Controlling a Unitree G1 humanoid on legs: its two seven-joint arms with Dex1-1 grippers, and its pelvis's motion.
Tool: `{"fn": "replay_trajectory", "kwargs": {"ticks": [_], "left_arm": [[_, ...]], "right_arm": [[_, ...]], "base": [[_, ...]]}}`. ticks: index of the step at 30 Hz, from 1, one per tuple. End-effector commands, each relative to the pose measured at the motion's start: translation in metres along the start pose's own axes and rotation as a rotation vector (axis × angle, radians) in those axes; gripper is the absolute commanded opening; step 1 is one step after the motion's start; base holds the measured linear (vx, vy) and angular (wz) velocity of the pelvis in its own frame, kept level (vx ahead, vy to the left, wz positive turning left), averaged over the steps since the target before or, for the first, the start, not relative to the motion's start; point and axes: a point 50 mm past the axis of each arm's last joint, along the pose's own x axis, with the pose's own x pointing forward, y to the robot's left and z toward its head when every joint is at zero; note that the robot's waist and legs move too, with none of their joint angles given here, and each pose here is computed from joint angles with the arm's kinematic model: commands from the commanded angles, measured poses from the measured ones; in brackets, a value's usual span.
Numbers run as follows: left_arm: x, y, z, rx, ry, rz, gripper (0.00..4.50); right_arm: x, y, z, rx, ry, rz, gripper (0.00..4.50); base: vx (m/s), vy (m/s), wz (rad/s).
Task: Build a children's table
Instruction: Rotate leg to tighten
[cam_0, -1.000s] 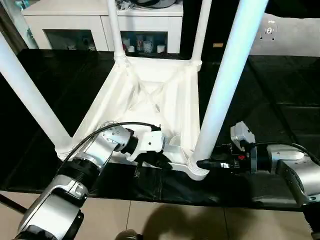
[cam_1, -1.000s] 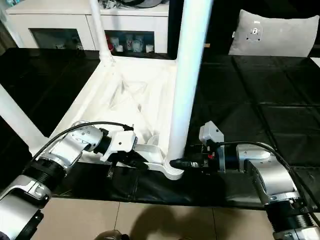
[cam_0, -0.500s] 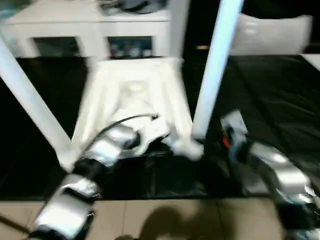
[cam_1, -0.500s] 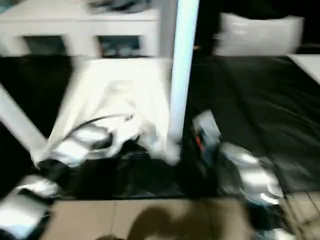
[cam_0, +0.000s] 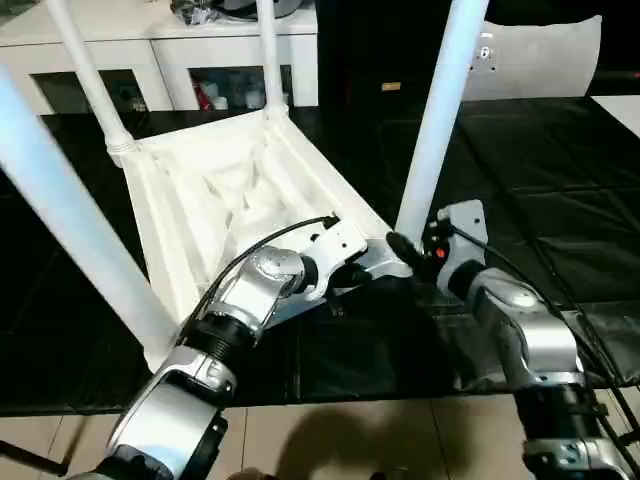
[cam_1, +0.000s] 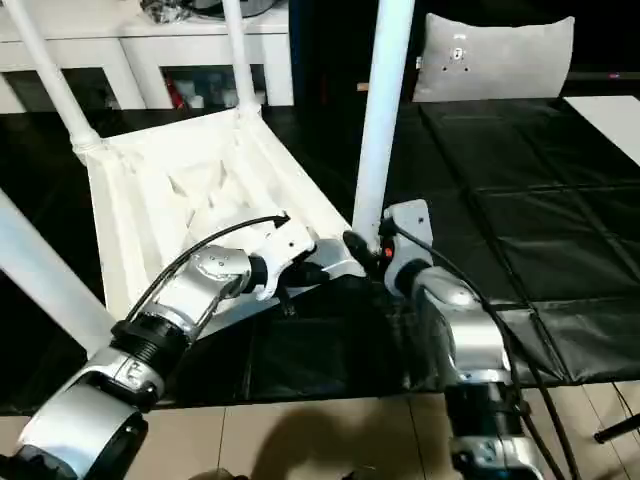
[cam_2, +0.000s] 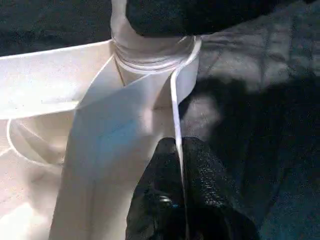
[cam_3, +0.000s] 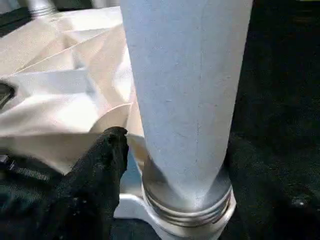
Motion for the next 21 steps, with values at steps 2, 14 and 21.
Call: {"fn": "replay_trajectory", "kwargs": {"ticks": [2, 14, 21], "left_arm": [[-0.005, -0.003, 0.012, 0.134, -0.033, -0.088, 0.00], [-0.035, -0.009, -0.017, 0.294, 0.039, -0.374, 0.00], [-0.043, -0.008, -0.015, 0.349, 0.019, -0.474, 0.00]], "right_arm": [[-0.006, 0.002, 0.004, -0.035, -0.021, 0.096, 3.60], [-0.047, -0.007, 0.009, -0.245, 0.069, 0.501, 4.46], [-0.052, -0.007, 0.006, -0.185, 0.097, 0.706, 3.87]], "base": [[0.000, 0.000, 0.00], [0.000, 0.000, 0.00], [0.000, 0.000, 0.00]]}}
